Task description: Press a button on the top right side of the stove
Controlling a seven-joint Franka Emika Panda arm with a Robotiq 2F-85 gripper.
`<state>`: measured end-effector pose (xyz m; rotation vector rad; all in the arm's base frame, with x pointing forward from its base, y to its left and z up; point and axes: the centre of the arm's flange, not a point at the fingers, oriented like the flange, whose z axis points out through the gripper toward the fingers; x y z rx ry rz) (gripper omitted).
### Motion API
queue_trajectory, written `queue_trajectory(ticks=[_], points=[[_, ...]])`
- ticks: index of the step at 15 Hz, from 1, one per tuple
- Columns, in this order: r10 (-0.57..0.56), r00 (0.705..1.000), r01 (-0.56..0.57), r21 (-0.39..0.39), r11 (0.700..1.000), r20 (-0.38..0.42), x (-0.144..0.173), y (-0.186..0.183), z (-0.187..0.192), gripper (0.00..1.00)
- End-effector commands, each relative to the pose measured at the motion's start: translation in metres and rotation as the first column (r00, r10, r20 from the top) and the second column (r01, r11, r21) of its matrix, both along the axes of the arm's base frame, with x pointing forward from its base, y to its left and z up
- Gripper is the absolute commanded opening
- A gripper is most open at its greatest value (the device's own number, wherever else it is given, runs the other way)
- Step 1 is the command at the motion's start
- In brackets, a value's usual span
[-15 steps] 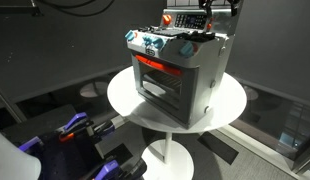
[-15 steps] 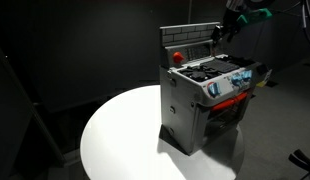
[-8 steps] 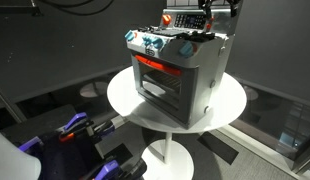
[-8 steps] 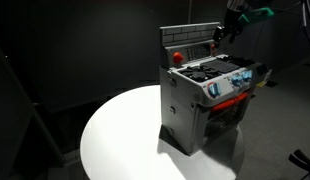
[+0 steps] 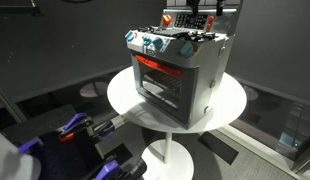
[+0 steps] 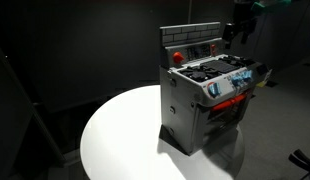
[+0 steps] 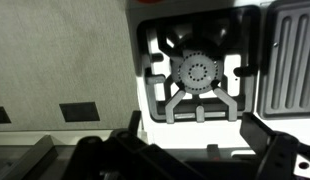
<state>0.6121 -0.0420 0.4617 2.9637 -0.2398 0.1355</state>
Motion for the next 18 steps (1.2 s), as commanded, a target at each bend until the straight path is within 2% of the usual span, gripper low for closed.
queue_trajectory(ticks=[1,5,12,18], points=[[0.033,0.995,-0.026,0.078,0.997,-0.094,-0.03,0.002,0.019,1.0],[0.061,0.984,-0.037,0.146,0.989,-0.165,-0.058,0.005,0.029,1.0],[0.096,0.987,-0.075,0.157,0.985,-0.129,-0.109,0.013,0.049,1.0],[0.1,0.989,-0.085,0.132,0.988,-0.112,-0.142,0.022,0.059,1.0]])
